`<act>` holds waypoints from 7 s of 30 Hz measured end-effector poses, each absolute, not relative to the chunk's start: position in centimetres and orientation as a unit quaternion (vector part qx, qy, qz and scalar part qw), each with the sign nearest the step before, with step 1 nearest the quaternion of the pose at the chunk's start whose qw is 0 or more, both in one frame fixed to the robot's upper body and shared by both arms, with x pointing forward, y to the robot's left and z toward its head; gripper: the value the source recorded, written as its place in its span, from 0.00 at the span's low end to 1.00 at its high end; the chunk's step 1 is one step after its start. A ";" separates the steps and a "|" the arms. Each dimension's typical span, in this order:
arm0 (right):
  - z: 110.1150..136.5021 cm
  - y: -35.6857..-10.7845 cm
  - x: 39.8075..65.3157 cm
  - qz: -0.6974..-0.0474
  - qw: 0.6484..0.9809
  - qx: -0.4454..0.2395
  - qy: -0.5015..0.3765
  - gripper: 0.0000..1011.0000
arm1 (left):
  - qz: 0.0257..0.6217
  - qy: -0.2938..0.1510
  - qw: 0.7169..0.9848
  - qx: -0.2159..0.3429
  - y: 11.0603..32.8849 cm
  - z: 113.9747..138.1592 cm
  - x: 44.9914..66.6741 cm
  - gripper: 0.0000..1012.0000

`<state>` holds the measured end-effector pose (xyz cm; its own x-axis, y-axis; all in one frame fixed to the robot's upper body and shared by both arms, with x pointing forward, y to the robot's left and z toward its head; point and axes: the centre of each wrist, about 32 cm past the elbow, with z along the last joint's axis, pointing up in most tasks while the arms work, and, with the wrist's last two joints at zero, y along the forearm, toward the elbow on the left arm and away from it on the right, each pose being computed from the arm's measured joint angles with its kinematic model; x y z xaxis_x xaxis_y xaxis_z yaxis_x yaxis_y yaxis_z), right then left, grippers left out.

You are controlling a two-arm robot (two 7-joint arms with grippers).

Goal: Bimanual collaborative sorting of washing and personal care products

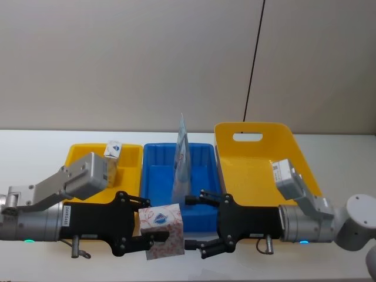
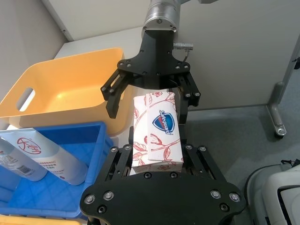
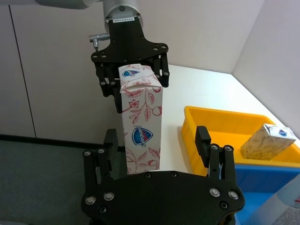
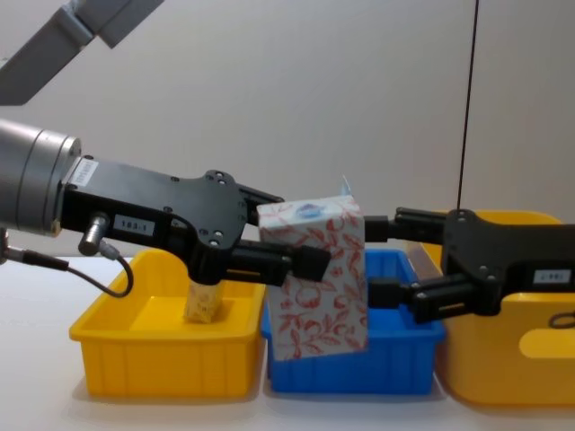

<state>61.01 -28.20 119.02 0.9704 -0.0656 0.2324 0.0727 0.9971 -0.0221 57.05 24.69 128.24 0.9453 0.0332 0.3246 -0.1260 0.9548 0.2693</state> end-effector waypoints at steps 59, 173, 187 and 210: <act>117.4 -22.9 61.0 -0.030 0.994 -0.035 -0.101 0.40 | 0.041 -0.161 0.976 0.144 24.7 128.3 57.1 0.39; 119.2 -30.9 56.3 -0.539 0.835 -0.079 -0.075 0.37 | 0.041 -0.160 0.976 0.145 24.7 128.3 57.0 0.99; 119.0 -27.7 59.9 -0.625 0.772 -0.094 -0.062 0.37 | 0.041 -0.160 0.976 0.145 24.7 128.2 57.0 0.99; 119.3 -25.3 65.3 -0.658 0.746 -0.091 -0.049 0.37 | 0.041 -0.160 0.976 0.145 24.7 128.2 57.0 0.99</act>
<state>65.32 -25.28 119.33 0.1303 -0.9726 0.1924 0.9903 0.1185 -0.0720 57.05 24.69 128.25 0.9452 0.0330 0.3247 -0.1259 0.9548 0.2693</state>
